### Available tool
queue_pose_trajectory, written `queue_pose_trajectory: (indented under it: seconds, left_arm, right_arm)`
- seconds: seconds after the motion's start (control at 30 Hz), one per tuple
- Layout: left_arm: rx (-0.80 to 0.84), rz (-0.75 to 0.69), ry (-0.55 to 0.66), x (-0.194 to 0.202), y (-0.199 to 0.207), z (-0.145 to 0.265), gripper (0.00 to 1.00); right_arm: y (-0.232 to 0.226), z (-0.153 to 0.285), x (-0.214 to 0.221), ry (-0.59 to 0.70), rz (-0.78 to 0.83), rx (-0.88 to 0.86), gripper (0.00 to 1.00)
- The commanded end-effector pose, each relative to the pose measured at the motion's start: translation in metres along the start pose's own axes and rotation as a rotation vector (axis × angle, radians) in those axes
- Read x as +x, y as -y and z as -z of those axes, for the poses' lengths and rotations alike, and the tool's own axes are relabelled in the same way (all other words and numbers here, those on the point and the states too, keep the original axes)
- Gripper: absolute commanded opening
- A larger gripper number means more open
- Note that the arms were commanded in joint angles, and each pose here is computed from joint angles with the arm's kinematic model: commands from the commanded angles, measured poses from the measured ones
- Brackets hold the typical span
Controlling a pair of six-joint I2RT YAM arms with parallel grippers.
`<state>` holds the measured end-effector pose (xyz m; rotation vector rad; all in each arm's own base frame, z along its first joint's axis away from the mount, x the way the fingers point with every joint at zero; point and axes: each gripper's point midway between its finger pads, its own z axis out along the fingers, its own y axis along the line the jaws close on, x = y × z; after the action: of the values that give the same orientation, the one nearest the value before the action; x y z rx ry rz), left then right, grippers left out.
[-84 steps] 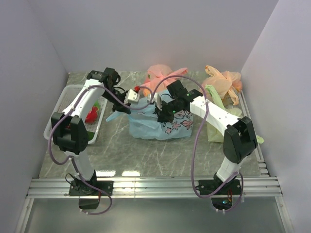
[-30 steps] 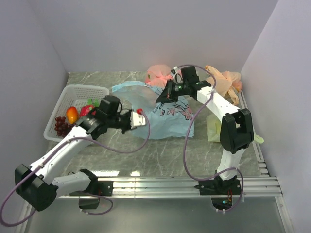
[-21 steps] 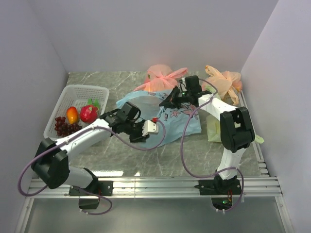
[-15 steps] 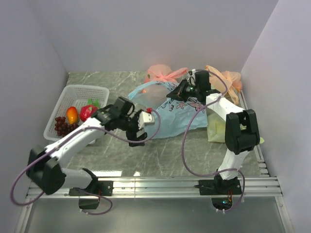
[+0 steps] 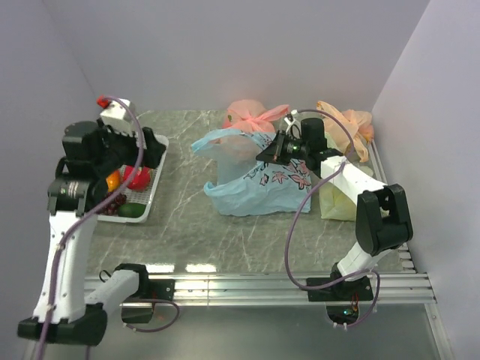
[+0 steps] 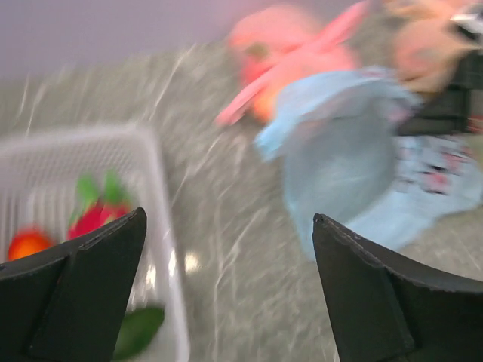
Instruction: Place the fake fruits into the plastic bag and tie a complex knot
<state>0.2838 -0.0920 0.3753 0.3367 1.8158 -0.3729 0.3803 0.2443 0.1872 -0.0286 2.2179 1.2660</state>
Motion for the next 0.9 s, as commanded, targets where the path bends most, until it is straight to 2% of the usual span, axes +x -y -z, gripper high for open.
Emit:
queue_pose_trajectory:
  seconds: [0.0,0.03,0.07,0.17,0.37,0.47,0.53,0.57,0.6,0.77,0.87]
  left_arm:
    - [-0.161,0.276,-0.273,0.064,-0.05,-0.002,0.98]
    - [-0.208,0.317,-0.308,0.071,-0.07,0.0,0.99]
    - [-0.21,0.359,-0.418,0.095,-0.081,-0.007,0.99]
    - [-0.291,0.418,-0.474,0.113,-0.125,-0.017,0.99]
    - [-0.395,0.462,-0.592,0.15,-0.174,-0.043,0.99]
    - [-0.38,0.425,-0.61,0.152,-0.192,-0.062,0.99]
    - [-0.374,0.411,-0.582,0.137,-0.203,-0.076,0.99]
    - [-0.354,0.395,-0.628,0.15,-0.212,-0.088,0.99]
    - [-0.354,0.381,-0.607,0.138,-0.22,-0.096,0.99]
    - [-0.372,0.332,-0.732,0.179,-0.244,-0.135,0.99]
    - [-0.367,0.309,-0.787,0.198,-0.246,-0.15,0.99]
  right_arm:
    - [-0.021,0.008,-0.004,0.056,0.106,-0.019,0.0]
    - [-0.02,0.009,-0.002,0.05,0.099,-0.013,0.0]
    - [-0.018,0.009,-0.001,0.049,0.098,-0.001,0.0]
    - [-0.019,0.01,-0.003,0.052,0.101,0.019,0.0]
    - [-0.02,0.008,0.006,0.023,0.167,0.026,0.0]
    - [-0.02,0.008,0.007,0.018,0.187,0.018,0.0]
    - [-0.019,0.007,0.008,0.011,0.188,0.019,0.0]
    - [-0.019,0.008,0.008,0.005,0.197,0.015,0.0]
    - [-0.018,0.005,0.01,-0.004,0.191,0.016,0.0]
    - [-0.017,0.001,0.007,-0.006,0.191,0.014,0.0]
    - [-0.016,0.0,0.005,-0.007,0.195,0.018,0.0]
